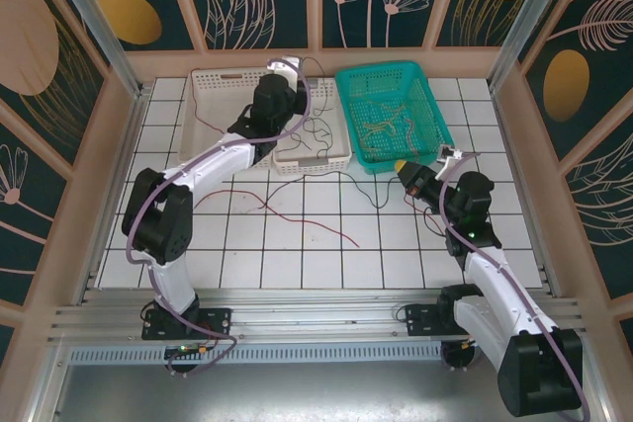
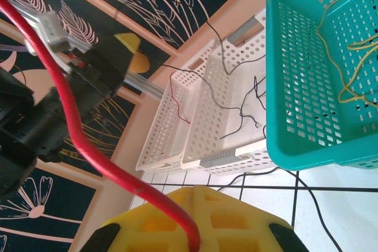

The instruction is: Untangle the cables

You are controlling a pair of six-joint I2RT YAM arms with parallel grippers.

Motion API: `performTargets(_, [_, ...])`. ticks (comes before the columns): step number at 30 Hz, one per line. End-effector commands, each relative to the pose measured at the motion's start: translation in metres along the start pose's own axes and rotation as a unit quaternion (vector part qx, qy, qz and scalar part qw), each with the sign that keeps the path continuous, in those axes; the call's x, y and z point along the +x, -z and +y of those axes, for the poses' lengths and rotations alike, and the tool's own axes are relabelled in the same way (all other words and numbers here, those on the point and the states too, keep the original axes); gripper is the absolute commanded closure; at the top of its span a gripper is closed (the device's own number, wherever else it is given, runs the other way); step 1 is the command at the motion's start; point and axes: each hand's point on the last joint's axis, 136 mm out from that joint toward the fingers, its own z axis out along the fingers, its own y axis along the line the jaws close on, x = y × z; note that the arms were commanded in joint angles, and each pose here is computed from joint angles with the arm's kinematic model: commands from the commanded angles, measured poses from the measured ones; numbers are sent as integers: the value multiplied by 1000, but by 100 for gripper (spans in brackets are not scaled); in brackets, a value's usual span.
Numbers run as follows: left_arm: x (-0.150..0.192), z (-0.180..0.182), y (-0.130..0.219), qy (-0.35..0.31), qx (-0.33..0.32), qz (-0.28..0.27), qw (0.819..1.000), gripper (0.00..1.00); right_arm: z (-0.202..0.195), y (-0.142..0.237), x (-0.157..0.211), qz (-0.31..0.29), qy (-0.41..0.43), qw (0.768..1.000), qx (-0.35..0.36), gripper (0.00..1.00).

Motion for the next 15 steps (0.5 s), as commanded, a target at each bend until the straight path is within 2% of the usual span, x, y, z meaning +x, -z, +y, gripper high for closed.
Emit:
performTargets(1, [9,0,-6,34,12,-5,999,100,13,1,0,0,26,999,-23,100])
performTargets(15, [91,2,-21,84,23,76,993,100,15,0,1,1,28,999,-24,100])
